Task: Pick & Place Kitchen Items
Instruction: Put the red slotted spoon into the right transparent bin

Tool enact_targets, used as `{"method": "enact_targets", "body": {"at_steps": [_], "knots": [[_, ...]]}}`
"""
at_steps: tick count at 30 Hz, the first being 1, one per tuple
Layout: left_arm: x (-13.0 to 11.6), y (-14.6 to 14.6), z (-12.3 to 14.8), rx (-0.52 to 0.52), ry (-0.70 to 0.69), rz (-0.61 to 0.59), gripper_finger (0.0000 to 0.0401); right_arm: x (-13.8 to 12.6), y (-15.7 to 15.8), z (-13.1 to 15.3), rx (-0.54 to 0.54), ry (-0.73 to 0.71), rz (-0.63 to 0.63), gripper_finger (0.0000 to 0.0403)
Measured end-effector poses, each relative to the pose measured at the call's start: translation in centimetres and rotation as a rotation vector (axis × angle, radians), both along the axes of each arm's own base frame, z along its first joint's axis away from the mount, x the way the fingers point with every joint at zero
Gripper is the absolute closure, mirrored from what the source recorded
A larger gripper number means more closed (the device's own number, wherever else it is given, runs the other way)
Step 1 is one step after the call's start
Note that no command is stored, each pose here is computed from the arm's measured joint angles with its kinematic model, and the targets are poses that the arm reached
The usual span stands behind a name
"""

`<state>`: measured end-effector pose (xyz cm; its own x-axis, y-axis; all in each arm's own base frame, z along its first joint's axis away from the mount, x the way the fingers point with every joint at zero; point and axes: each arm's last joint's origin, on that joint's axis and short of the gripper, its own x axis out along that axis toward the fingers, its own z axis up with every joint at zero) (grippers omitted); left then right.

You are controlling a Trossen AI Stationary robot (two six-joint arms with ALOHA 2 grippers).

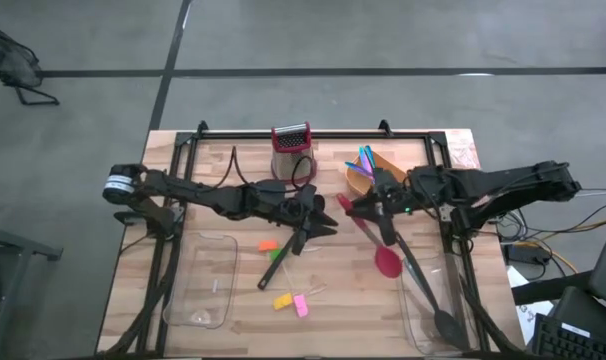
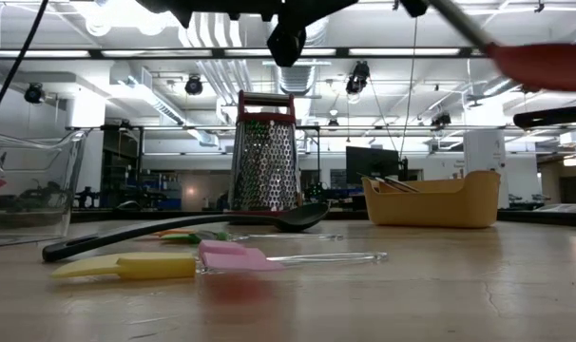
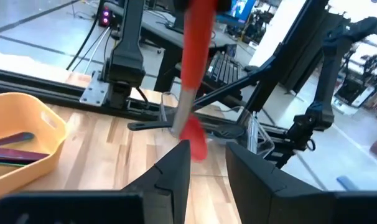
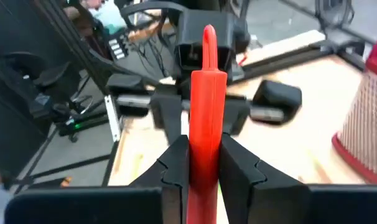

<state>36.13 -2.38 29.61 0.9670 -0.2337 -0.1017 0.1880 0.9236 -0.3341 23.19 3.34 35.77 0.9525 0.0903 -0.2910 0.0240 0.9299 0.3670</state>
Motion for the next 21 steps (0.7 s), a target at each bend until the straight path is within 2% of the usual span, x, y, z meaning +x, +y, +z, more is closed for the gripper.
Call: {"method": "enact_targets", "body": {"at_steps": [5,11,16,21], "knots": [[-0.6,0.1,0.3,0.039,0.016,0.011,0.0285,-1.9,1.1,1.1,0.044,0.091,0.008,0.0351],[-1.6,0.3,1.5,0.089,-0.007,0.031,0.0237,-4.4,2.9,0.6,0.088,0.090,-0.037,0.0351],[-2.4,0.4,2.0,0.106,0.022,0.044,0.0204,-6.6,4.0,-0.8,0.136,0.120,-0.088,0.0351],[-2.7,0.4,2.1,0.107,0.030,0.043,0.0197,-8.2,4.8,-2.9,0.136,0.195,-0.130,0.0351]]}}
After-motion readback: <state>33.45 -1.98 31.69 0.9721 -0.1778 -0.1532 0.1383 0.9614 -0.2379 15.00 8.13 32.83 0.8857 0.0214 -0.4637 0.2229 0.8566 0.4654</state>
